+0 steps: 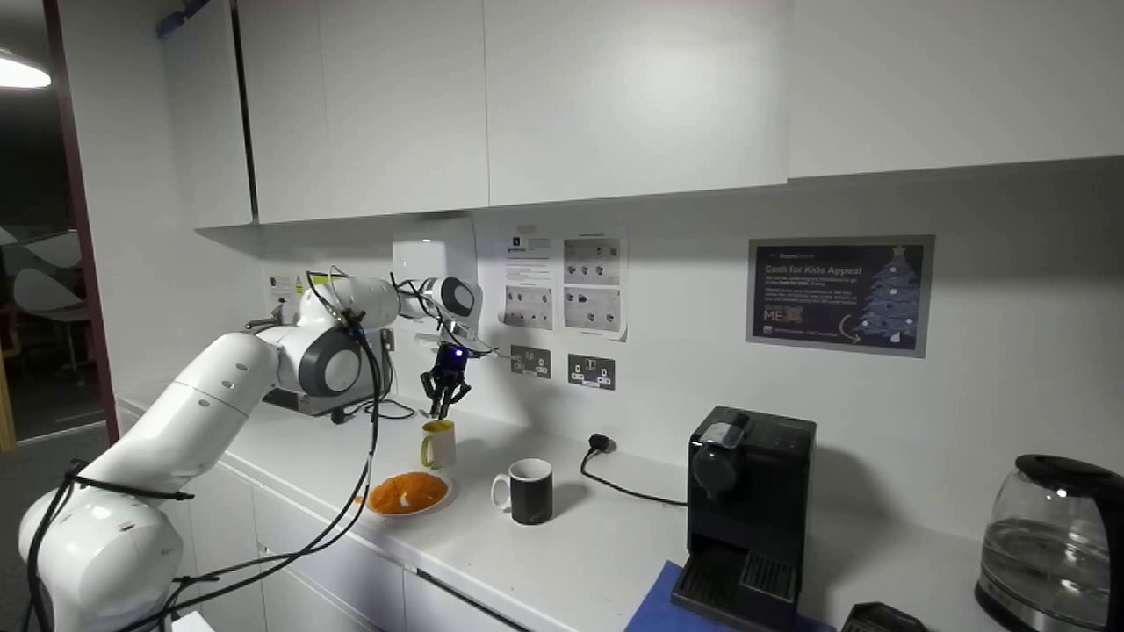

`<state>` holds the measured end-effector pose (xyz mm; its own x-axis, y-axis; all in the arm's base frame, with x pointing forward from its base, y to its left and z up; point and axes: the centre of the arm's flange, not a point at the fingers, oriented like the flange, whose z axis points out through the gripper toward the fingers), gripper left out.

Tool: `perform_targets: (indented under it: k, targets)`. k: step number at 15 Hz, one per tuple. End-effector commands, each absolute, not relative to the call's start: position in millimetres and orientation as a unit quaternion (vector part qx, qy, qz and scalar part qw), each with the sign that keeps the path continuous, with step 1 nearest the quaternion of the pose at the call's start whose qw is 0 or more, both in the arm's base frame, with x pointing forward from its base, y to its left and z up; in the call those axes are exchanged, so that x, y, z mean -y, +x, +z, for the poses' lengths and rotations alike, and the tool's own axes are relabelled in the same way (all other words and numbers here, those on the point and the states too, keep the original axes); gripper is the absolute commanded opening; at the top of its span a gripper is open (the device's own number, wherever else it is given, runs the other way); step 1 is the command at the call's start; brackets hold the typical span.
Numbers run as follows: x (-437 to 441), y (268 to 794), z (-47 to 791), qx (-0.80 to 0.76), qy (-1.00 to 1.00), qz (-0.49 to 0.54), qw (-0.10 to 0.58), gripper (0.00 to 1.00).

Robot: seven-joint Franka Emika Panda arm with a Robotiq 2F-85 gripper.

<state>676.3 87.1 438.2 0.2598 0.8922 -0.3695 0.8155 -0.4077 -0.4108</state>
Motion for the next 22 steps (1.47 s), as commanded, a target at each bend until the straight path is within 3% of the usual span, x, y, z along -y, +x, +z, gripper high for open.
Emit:
perform_targets:
  k: [1,14,22]
  targets:
    - [-76.2,681.0,450.0,0.531,-0.797,0.275,0.088,0.03]
    - [-67.6,676.2,452.1,0.532,-0.776,0.305,0.149,0.03]
    - [-66.0,670.0,453.3,0.533,-0.787,0.283,0.126,0.03]
